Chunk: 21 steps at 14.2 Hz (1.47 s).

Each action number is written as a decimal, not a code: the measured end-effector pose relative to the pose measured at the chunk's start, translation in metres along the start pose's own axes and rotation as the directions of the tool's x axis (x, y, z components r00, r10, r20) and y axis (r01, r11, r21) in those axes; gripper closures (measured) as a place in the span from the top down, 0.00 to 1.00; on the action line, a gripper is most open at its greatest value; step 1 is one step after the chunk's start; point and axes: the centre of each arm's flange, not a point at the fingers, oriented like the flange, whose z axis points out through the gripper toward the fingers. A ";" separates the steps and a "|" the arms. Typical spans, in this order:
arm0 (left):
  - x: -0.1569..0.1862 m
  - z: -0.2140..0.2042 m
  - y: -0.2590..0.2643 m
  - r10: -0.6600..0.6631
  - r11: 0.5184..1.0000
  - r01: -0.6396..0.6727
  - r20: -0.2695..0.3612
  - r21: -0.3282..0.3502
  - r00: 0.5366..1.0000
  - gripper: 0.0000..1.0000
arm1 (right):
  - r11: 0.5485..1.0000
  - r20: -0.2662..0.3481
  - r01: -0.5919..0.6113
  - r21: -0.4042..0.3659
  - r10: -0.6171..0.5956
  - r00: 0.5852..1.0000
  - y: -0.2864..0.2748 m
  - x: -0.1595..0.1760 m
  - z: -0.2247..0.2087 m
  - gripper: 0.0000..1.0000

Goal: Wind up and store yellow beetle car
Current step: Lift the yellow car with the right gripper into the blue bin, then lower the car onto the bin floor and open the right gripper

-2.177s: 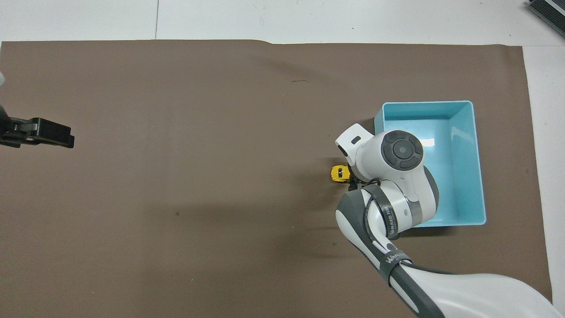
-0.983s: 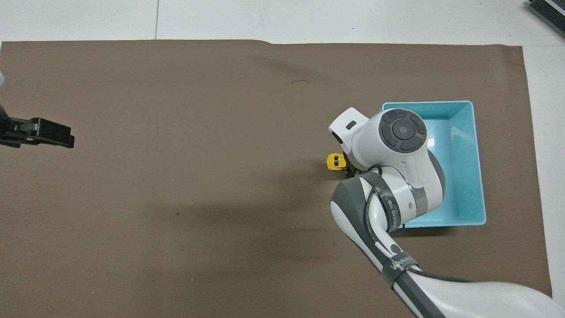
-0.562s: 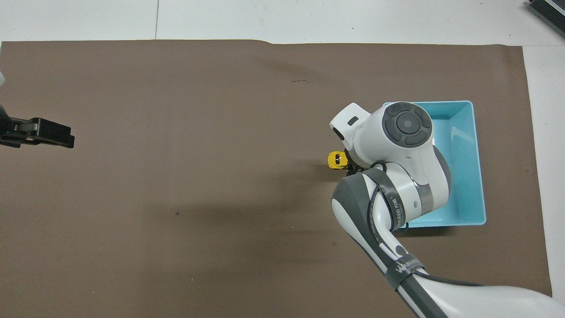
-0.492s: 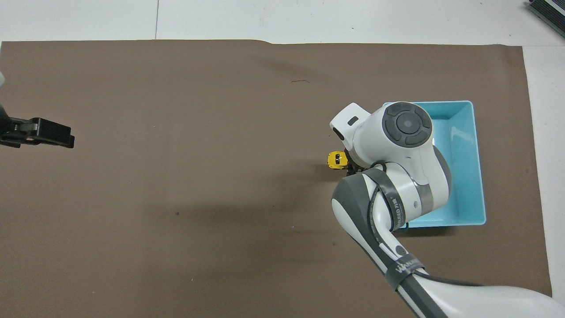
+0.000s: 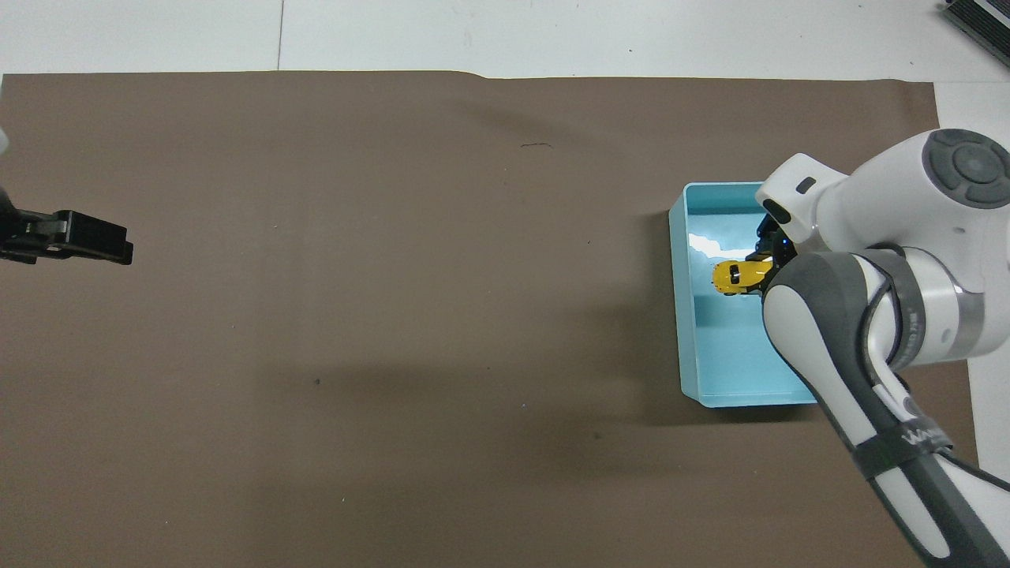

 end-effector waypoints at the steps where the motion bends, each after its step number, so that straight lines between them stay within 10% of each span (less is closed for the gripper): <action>1: 0.000 0.000 0.000 0.000 1.000 0.000 0.000 0.000 1.000 1.00 | 1.000 -0.002 -0.001 0.000 0.001 1.000 -0.004 -0.008 0.004 0.41; 21: 0.000 0.000 0.000 0.000 1.000 0.000 0.000 0.000 1.000 1.00 | 0.998 -0.007 0.006 -0.066 -0.006 1.000 -0.037 -0.031 0.107 0.41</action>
